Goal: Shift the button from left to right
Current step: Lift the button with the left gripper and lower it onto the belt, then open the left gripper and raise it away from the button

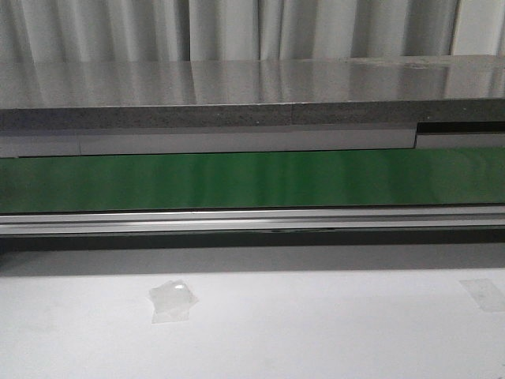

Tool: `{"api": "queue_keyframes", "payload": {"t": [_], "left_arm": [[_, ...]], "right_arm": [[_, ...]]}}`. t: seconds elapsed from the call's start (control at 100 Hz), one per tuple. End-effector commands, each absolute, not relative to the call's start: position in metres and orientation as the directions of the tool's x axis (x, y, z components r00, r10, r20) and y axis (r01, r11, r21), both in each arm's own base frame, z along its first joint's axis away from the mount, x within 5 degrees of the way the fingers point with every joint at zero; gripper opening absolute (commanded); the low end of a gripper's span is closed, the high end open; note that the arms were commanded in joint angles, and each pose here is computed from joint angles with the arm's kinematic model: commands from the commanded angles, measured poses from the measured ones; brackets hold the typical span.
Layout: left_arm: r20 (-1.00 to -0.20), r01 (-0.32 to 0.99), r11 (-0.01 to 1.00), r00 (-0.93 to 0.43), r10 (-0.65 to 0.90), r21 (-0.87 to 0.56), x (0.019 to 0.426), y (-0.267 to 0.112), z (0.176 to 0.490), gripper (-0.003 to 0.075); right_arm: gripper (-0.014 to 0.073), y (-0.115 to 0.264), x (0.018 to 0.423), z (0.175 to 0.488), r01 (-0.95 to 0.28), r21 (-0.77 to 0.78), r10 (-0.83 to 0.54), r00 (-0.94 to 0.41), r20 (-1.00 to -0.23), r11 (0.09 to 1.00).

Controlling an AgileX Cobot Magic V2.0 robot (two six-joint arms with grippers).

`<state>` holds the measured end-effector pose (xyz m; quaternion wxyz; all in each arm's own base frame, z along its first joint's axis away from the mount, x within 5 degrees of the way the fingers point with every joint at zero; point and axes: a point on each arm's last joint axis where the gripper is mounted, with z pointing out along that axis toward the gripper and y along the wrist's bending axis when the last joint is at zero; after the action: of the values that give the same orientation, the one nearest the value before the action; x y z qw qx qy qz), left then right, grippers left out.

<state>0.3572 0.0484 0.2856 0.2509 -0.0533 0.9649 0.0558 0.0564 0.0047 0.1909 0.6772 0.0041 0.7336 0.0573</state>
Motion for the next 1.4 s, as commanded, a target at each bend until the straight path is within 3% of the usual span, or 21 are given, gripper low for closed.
{"api": "queue_keyframes", "payload": {"t": [0.0,0.19,0.39,0.6,0.7,0.89,0.96,1.19,1.39], "left_arm": [[-0.573,-0.097,0.993,-0.818,-0.041,0.067,0.358,0.034,0.308,-0.0020],[-0.568,-0.063,0.996,-0.823,-0.018,0.061,0.364,0.021,0.301,-0.0020],[-0.486,-0.061,0.996,-0.873,-0.023,0.063,0.372,0.023,0.273,-0.0020],[-0.460,-0.061,0.997,-0.887,-0.029,0.055,0.377,0.022,0.261,-0.0012],[-0.452,-0.051,0.997,-0.892,-0.023,0.050,0.377,0.021,0.259,0.0064],[-0.452,-0.036,0.999,-0.892,-0.018,0.031,0.377,0.019,0.259,0.0400],[-0.452,-0.036,0.999,-0.892,-0.018,0.031,0.377,0.019,0.259,0.0476],[-0.455,-0.031,0.999,-0.890,-0.014,0.029,0.376,0.019,0.261,0.0492],[-0.501,0.015,0.998,-0.865,-0.016,-0.058,0.370,0.009,0.279,0.0491]], "right_arm": [[-0.0067,0.004,0.055,0.205,-0.080,0.075,0.078,0.034,-0.996,0.994],[-0.0067,0.004,0.055,0.205,-0.080,0.075,0.078,0.034,-0.996,0.994],[-0.0067,0.004,0.055,0.205,-0.080,0.075,0.078,0.034,-0.996,0.994],[-0.0067,0.004,0.055,0.205,-0.080,0.075,0.078,0.034,-0.996,0.994],[-0.0067,0.004,0.055,0.205,-0.080,0.075,0.078,0.034,-0.996,0.994],[-0.0067,0.004,0.055,0.205,-0.080,0.075,0.078,0.034,-0.996,0.994],[-0.0067,0.004,0.055,0.205,-0.080,0.075,0.078,0.034,-0.996,0.994],[-0.0067,0.004,0.055,0.205,-0.080,0.075,0.078,0.034,-0.996,0.994],[-0.0067,0.004,0.055,0.205,-0.080,0.075,0.078,0.034,-0.996,0.994]]}}
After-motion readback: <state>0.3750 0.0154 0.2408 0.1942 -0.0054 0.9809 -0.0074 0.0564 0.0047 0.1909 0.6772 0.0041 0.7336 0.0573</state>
